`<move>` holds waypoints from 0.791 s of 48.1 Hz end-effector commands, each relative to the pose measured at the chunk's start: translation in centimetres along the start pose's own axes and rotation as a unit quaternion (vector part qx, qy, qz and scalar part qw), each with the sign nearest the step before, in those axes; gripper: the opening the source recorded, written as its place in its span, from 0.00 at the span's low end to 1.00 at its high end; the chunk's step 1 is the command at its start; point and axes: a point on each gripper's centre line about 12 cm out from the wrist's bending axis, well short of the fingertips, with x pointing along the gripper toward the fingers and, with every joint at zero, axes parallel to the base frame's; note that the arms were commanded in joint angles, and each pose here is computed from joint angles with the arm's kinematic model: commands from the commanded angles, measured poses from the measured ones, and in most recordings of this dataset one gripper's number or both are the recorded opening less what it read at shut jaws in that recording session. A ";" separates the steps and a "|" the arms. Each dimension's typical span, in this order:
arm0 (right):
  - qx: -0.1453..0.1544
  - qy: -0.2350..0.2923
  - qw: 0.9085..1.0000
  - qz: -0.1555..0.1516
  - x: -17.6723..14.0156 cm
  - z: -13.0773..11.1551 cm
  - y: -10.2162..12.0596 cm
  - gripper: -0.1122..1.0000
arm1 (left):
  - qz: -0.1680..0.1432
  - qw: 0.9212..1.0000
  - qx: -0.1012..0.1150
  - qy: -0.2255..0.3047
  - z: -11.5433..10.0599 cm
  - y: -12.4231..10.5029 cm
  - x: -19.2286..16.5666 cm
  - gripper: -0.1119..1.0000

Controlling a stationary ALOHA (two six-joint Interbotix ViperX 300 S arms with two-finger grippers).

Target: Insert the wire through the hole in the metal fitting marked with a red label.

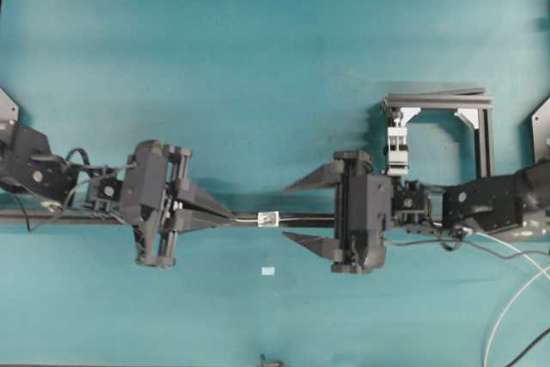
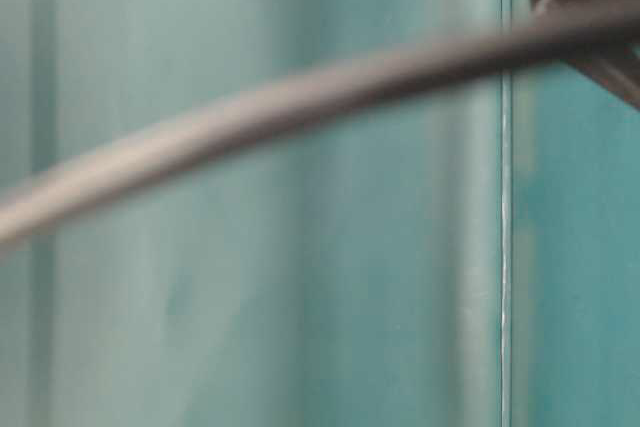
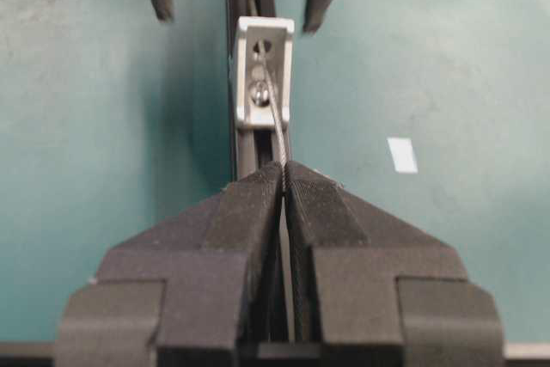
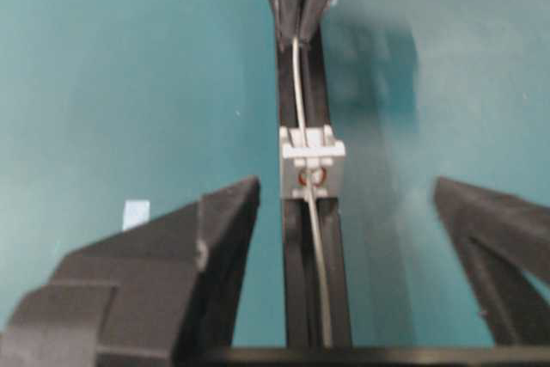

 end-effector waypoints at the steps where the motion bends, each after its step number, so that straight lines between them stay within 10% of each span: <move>1: 0.008 -0.016 1.000 0.009 -0.7 1.5 0.4 0.95 | -0.008 1.000 -0.003 -0.016 1.3 -0.3 -0.9 0.01; 38: 0.005 -0.007 1.000 0.009 -1.6 1.0 0.0 0.94 | -0.028 0.999 -0.006 0.040 0.5 -0.1 -7.5 0.01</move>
